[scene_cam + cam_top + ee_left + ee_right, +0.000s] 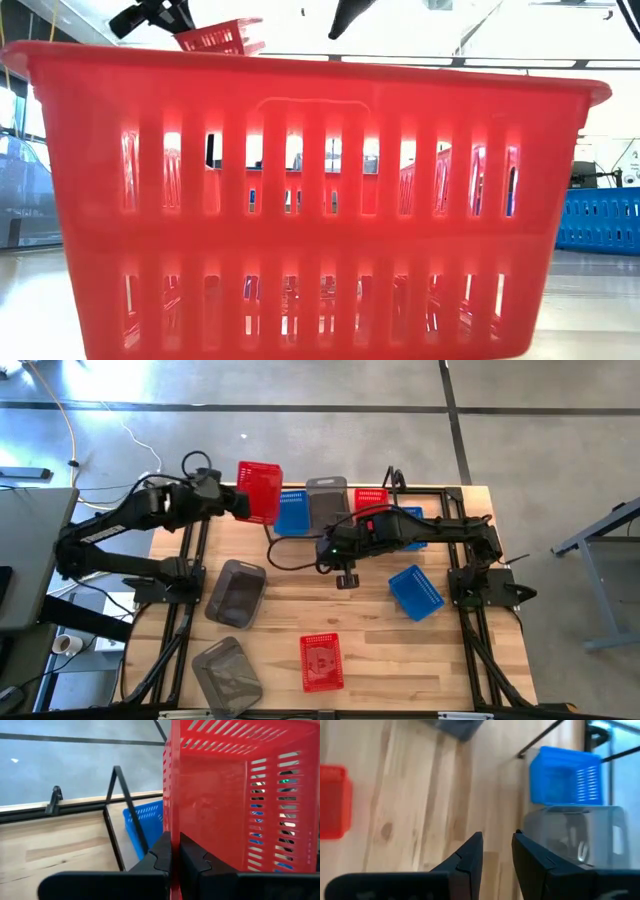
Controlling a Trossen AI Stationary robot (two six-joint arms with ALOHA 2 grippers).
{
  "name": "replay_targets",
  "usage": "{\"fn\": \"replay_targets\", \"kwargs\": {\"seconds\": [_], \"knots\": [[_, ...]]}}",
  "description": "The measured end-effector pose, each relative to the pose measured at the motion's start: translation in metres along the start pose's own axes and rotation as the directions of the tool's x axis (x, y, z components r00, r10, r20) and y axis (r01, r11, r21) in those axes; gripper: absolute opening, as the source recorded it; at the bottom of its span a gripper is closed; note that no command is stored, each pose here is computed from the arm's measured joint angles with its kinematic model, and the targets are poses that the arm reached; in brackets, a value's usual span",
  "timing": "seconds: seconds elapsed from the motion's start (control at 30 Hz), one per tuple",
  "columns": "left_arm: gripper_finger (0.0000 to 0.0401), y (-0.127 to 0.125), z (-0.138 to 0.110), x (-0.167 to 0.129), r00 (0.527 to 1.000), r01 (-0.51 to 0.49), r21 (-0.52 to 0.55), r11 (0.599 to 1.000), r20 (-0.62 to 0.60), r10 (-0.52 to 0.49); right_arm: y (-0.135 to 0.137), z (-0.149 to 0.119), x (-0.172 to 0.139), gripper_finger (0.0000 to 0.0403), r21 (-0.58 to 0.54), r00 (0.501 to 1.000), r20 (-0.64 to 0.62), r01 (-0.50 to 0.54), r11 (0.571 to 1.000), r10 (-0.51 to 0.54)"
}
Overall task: Stack baskets on shelf by color
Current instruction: Stack the top red bin on the red bin on the shelf
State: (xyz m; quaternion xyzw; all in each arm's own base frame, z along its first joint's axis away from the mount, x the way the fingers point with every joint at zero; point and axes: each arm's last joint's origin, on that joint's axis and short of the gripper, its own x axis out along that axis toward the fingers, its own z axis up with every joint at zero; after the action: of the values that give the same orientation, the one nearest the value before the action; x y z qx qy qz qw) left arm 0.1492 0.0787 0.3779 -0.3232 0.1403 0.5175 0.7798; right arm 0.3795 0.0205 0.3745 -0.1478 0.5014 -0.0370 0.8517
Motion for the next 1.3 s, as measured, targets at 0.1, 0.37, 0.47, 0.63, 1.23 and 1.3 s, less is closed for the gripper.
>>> {"fn": "replay_targets", "kwargs": {"seconds": [0.1, 0.37, 0.47, 0.63, 1.23, 1.3], "knots": [[0.0, -0.012, -0.004, 0.004, 1.0, -0.016, 0.017, 1.0, 0.013, 0.016, -0.004, 0.005, -0.012, 0.0091, 0.044, 0.998, 0.042, 0.039, 0.998, -0.041], [0.0, -0.04, -0.02, 0.016, 0.993, -0.091, 0.083, 0.992, 0.077, 0.084, -0.029, 0.019, -0.047, 0.0091, 0.198, 0.967, 0.21, 0.104, 0.975, -0.146], [0.0, -0.046, -0.024, 0.02, 0.99, -0.109, 0.105, 0.988, 0.099, 0.099, -0.042, 0.021, -0.055, 0.0091, 0.27, 0.953, 0.251, 0.098, 0.958, -0.168], [0.0, -0.053, -0.023, 0.024, 0.984, -0.109, 0.099, 0.989, 0.151, 0.094, -0.061, 0.02, -0.061, 0.0091, 0.401, 0.935, 0.28, 0.093, 0.911, -0.218], [0.0, -0.063, -0.004, 0.029, 0.969, -0.047, 0.164, 0.985, 0.246, 0.006, -0.063, 0.033, -0.046, 0.0091, 0.073, 0.918, 0.393, 0.037, 0.997, -0.062], [0.0, -0.063, -0.005, 0.029, 0.97, -0.044, 0.157, 0.987, 0.241, 0.004, -0.058, 0.036, -0.039, 0.0091, -0.002, 0.923, 0.382, 0.054, 0.999, -0.049]]}}
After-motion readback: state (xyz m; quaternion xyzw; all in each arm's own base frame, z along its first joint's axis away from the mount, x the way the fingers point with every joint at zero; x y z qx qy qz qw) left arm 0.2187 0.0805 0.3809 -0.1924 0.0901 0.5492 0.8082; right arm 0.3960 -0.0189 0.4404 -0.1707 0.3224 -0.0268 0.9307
